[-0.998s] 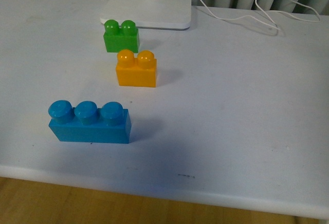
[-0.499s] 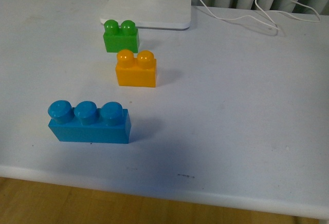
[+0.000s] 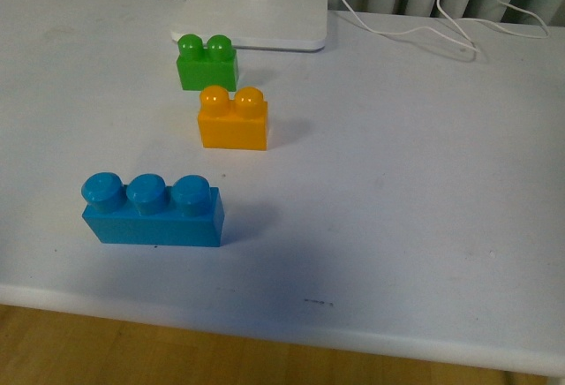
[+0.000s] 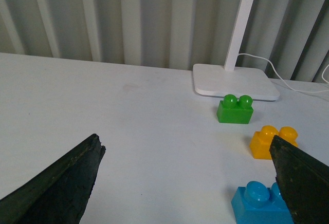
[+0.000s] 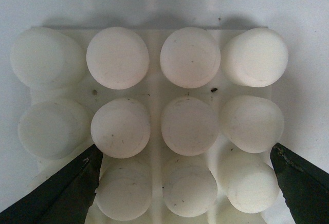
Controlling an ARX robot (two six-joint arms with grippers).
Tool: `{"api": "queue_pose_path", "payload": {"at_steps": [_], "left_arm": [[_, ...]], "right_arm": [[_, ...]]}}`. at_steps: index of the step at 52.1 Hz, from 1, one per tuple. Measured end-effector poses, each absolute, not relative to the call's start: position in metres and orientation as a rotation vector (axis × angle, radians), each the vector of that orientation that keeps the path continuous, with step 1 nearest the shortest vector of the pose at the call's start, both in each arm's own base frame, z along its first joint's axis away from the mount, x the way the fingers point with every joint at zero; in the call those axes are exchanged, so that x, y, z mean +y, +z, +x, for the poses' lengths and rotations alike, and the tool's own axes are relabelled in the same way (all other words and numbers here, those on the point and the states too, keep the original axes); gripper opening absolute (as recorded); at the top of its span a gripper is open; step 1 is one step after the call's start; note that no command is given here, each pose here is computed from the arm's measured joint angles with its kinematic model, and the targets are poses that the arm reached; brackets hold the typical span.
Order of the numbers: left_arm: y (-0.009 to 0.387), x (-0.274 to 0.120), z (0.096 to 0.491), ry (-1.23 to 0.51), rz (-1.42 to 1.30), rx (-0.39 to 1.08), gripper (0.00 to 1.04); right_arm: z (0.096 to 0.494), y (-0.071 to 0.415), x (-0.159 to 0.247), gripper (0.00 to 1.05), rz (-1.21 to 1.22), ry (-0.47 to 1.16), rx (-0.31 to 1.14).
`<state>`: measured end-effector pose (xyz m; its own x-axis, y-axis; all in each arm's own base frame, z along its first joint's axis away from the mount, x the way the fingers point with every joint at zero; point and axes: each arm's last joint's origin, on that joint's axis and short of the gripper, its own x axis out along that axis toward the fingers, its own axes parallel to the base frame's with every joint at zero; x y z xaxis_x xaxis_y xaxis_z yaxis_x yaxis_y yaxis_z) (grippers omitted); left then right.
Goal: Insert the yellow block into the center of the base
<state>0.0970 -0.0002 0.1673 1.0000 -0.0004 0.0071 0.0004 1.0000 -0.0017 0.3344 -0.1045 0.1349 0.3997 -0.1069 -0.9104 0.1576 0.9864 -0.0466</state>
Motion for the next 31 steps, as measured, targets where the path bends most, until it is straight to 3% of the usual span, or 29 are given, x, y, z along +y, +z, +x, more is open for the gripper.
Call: {"api": "queue_pose_path", "payload": {"at_steps": [31], "left_arm": [[0.167, 0.0, 0.097, 0.0, -0.002, -0.007, 0.98]], "right_arm": [[0.329, 0.124, 0.024, 0.96, 0.129, -0.094, 1.109]]}}
